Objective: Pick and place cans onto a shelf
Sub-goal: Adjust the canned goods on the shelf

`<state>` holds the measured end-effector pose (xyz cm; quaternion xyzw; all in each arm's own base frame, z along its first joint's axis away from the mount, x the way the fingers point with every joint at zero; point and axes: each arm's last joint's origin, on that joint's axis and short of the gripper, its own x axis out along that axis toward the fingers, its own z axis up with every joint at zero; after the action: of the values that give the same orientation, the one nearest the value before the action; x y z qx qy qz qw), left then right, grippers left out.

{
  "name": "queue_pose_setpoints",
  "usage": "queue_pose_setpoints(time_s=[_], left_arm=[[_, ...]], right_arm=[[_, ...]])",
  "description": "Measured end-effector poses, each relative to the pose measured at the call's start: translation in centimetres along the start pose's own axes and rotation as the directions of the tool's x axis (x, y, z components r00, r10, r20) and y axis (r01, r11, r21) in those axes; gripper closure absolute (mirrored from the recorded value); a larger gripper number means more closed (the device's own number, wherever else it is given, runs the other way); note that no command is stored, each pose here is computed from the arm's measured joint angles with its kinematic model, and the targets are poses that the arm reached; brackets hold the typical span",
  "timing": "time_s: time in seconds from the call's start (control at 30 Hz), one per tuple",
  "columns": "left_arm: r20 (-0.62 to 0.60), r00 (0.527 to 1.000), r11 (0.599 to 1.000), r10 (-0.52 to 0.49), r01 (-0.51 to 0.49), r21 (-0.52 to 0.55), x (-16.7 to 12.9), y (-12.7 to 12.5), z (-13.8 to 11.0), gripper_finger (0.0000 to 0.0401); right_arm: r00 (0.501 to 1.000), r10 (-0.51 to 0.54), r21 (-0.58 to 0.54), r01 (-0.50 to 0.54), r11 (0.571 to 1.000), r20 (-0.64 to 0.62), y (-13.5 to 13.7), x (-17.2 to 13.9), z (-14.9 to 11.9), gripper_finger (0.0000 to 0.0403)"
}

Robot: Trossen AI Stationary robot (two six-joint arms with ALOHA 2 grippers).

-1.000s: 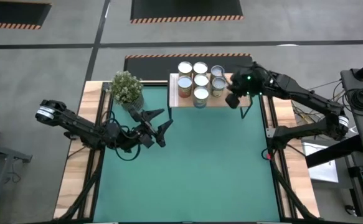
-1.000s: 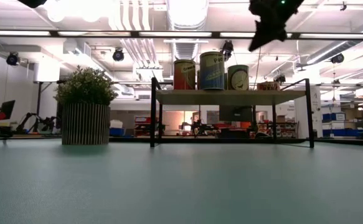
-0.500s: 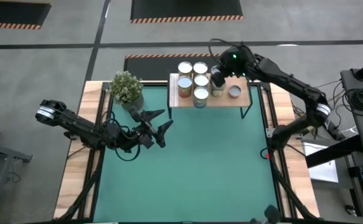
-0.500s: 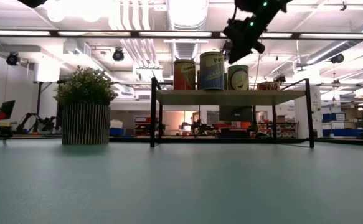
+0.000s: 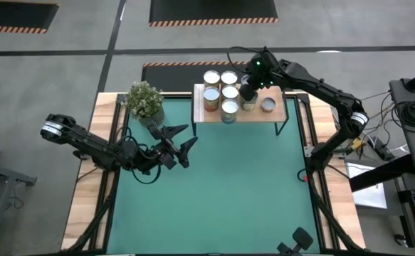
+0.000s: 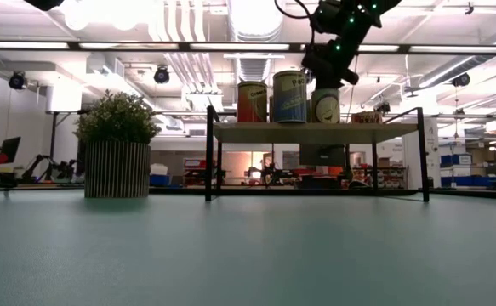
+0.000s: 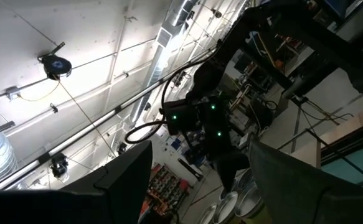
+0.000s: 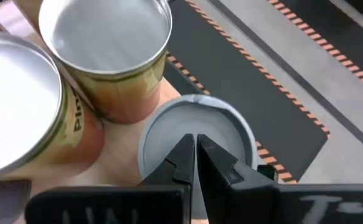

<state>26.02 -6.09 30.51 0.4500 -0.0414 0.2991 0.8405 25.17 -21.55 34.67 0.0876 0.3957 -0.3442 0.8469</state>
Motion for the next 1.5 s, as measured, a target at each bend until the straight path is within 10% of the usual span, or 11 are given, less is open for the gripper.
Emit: queue_pose_setpoints(time_s=[1.5], left_arm=[[0.006,1.000,1.000,-0.002,0.002,0.000,0.0,0.0,0.0,0.0152]], right_arm=[[0.995,0.052,-0.006,-0.053,0.999,-0.090,1.8,-1.7,-1.1,0.0394]])
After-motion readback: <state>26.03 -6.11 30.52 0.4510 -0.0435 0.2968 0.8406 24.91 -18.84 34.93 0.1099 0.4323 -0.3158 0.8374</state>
